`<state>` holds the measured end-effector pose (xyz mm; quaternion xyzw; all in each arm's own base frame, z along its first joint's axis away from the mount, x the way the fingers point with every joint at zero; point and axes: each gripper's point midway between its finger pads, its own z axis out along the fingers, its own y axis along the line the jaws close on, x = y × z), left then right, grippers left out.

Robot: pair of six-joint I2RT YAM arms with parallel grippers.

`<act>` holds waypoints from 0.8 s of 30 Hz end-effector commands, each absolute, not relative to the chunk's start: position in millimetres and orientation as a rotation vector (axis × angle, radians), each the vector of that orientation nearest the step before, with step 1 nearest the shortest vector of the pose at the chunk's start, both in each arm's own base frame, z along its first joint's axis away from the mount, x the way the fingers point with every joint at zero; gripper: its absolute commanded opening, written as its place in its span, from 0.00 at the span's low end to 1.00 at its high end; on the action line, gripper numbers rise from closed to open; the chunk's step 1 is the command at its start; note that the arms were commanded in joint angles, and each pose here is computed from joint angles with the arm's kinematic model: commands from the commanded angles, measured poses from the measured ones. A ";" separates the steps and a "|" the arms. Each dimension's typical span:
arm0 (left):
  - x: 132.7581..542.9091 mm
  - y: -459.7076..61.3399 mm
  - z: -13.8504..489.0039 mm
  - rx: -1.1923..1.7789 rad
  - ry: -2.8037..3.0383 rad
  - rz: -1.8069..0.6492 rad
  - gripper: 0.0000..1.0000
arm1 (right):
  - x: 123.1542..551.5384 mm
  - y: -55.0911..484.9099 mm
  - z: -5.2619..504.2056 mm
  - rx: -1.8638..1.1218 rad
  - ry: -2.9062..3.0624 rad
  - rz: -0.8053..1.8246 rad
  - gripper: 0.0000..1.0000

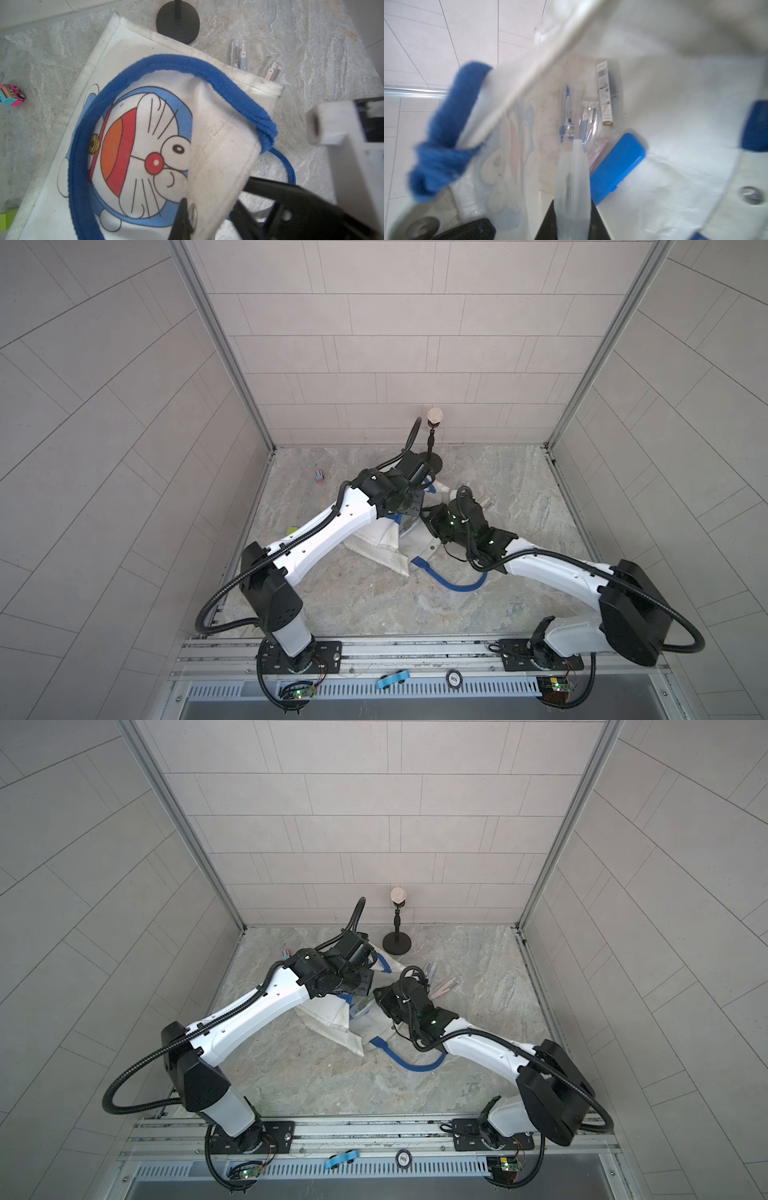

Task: Take out the compass set from the canvas bag
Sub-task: Pick up the compass set from the canvas bag, then place the compass set at the center of the board.

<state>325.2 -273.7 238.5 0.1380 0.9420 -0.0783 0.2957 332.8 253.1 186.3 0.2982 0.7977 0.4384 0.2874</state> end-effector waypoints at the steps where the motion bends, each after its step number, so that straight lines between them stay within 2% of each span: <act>1: 329.6 -274.3 248.0 0.337 2.479 -0.219 0.00 | 317.2 195.0 161.6 0.759 2.249 0.961 0.04; 7: 334.3 -279.3 249.8 0.345 2.473 -0.235 0.00 | 308.0 97.6 174.7 0.774 2.260 0.830 0.05; 11: 336.0 -282.7 251.3 0.350 2.471 -0.243 0.00 | 308.8 46.9 149.8 0.861 2.335 0.753 0.05; 17: 335.8 -284.0 252.5 0.350 2.468 -0.253 0.00 | 330.2 22.7 89.9 0.919 2.546 0.733 0.05; 24: 333.9 -283.2 253.0 0.348 2.473 -0.262 0.00 | 360.5 8.4 55.8 0.954 2.559 0.664 0.09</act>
